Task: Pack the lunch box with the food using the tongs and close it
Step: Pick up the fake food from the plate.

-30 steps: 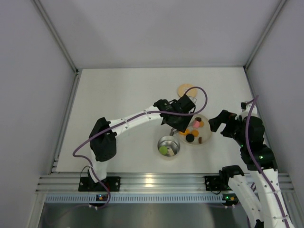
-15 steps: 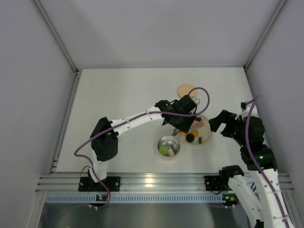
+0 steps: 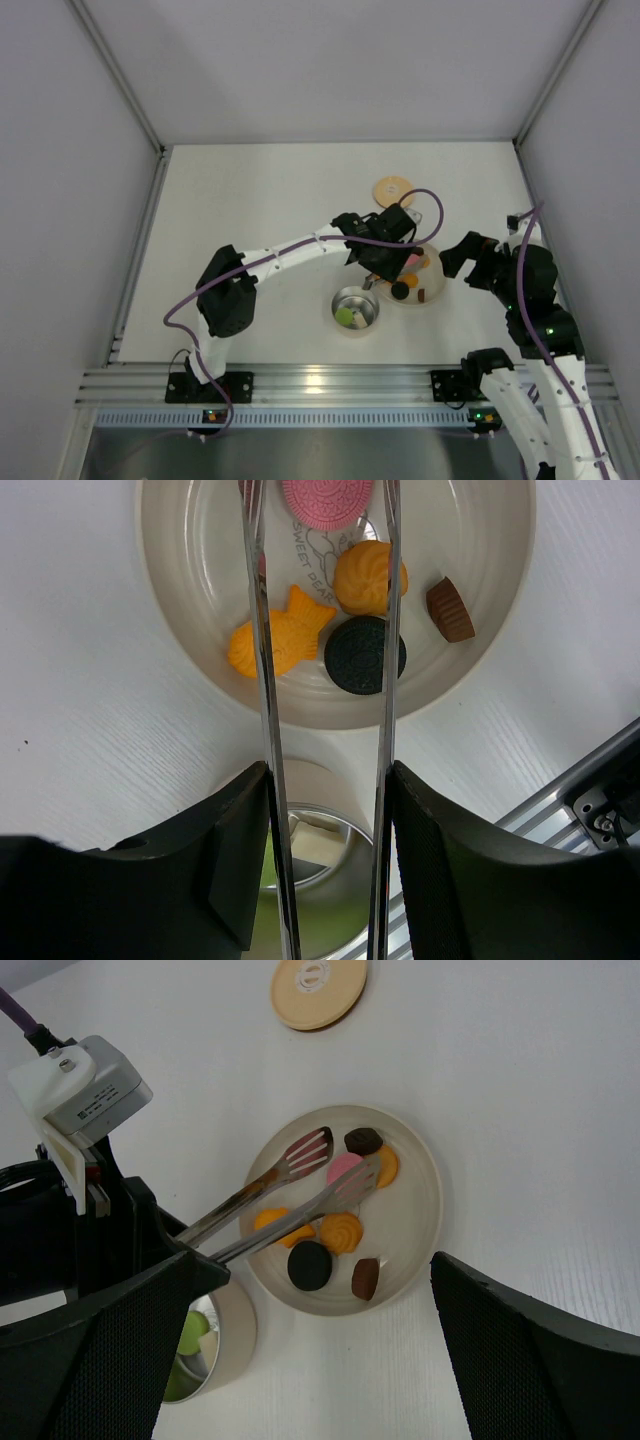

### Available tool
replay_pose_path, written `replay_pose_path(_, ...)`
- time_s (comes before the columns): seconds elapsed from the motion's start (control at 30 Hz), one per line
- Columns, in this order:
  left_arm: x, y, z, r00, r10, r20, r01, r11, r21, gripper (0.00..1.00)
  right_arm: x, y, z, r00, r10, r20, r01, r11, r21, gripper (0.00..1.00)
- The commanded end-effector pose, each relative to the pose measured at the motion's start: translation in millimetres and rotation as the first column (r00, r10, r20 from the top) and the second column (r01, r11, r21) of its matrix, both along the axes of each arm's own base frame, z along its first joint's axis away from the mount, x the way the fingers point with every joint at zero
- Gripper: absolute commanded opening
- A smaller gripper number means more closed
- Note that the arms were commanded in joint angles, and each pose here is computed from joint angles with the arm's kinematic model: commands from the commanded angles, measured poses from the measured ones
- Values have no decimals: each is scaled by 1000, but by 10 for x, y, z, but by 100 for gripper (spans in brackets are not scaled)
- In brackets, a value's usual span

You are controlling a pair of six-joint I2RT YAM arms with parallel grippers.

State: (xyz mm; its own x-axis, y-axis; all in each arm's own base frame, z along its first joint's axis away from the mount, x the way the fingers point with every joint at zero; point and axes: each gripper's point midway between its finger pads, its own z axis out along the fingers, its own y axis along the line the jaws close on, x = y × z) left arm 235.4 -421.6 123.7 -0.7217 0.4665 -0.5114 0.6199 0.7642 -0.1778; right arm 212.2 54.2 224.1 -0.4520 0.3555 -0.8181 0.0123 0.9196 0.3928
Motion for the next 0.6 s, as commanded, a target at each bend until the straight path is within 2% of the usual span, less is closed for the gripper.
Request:
replay_pose_path(0.0, 36, -109, 102, 1000, -12, 27, 13, 999, -48, 54, -30, -47, 180, 999, -11, 32, 11, 1000, -14, 100)
replay_pose_path(0.2, 25, -101, 140, 1000, -13, 28, 15, 998, -54, 50, -23, -49, 170, 999, -12, 30, 13, 1000, -14, 100)
replay_pose_path(0.33, 12, -58, 306, 999, -14, 46, 17, 997, -73, 44, -23, -48, 170, 999, -13, 32, 13, 1000, -13, 100)
replay_pose_path(0.57, -8, 67, 593, 996, -7, 87, 15, 996, -92, 41, -12, -48, 161, 999, -16, 31, 17, 1000, -9, 100)
